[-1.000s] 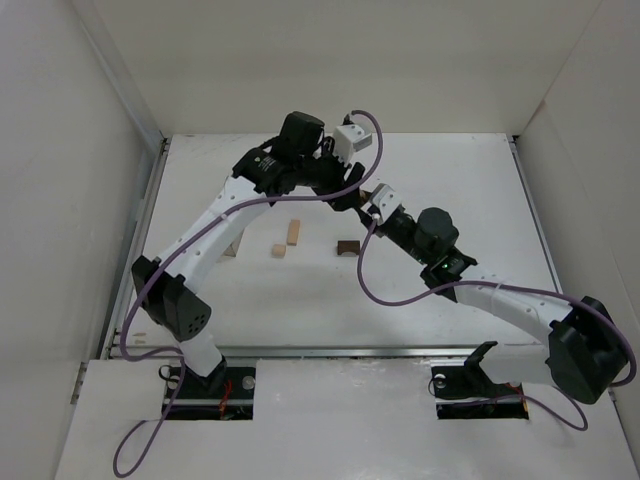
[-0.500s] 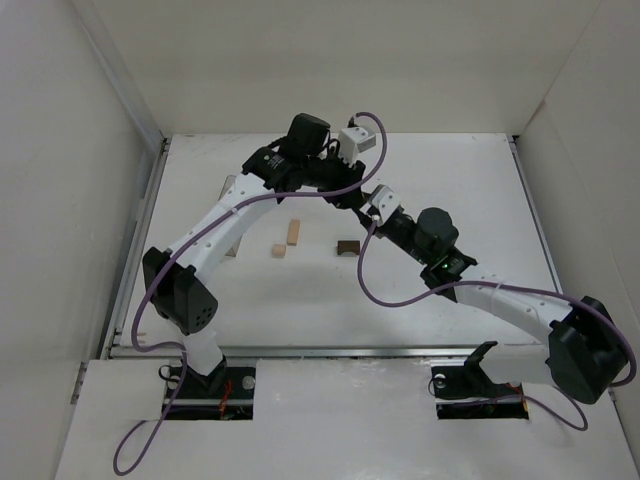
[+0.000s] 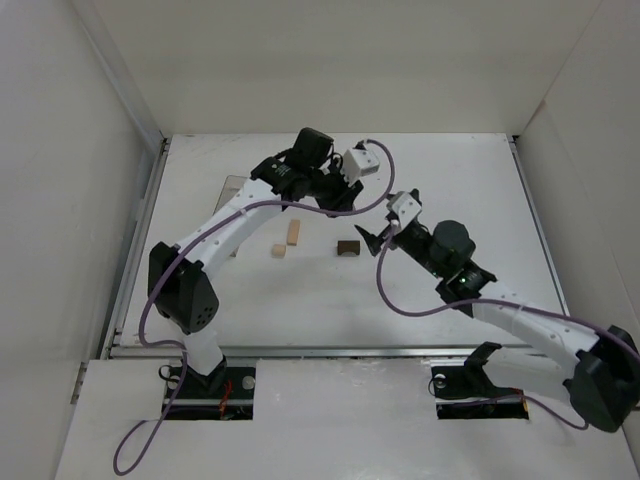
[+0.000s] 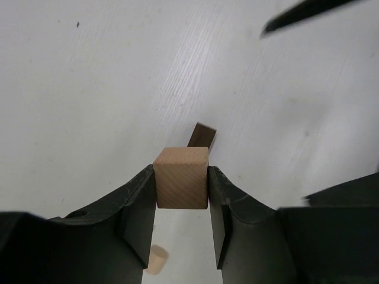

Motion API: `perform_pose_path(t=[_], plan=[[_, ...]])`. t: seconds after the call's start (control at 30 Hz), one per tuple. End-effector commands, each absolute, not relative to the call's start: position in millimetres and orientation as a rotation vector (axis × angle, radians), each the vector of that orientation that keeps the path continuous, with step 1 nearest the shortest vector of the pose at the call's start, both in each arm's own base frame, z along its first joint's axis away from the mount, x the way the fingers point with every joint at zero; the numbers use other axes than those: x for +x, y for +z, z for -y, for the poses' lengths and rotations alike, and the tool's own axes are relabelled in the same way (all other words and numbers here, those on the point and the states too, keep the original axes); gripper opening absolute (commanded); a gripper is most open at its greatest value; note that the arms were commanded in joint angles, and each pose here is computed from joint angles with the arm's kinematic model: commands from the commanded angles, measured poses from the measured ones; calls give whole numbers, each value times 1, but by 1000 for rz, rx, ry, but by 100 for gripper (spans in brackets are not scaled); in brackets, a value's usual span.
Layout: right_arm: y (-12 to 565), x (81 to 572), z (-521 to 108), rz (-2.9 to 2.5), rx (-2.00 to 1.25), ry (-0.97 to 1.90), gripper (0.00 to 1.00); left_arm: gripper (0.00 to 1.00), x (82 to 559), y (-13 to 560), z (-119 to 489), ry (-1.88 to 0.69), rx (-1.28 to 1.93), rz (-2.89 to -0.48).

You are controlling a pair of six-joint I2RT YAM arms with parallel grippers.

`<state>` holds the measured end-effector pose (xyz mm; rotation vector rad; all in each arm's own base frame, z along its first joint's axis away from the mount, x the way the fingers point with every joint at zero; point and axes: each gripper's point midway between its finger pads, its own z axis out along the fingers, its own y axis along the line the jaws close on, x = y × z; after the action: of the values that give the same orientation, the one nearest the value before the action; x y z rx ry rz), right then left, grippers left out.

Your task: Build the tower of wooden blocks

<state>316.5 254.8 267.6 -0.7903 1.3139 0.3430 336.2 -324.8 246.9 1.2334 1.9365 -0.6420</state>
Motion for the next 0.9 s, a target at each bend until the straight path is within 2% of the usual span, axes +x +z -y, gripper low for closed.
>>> perform_pose_path(t=[0.0, 0.07, 0.2, 0.37, 0.57, 0.87], plan=[[288, 296, -232, -1285, -707, 367, 100, 0, 354, 222, 306, -409, 1484, -1769], [275, 286, -223, -1346, -716, 384, 100, 0, 351, 209, 305, -396, 1601, -1710], [275, 280, -186, -1467, -536, 376, 100, 0, 340, 192, 312, -451, 1776, -1581], [283, 274, -148, -1511, -356, 332, 100, 0, 339, 153, 321, -529, 1823, -1617], [272, 269, -133, -1527, -293, 314, 100, 0, 331, 116, 325, -542, 1887, -1620], [262, 266, -131, -1542, -304, 316, 100, 0, 330, 97, 339, -589, 1867, -1665]])
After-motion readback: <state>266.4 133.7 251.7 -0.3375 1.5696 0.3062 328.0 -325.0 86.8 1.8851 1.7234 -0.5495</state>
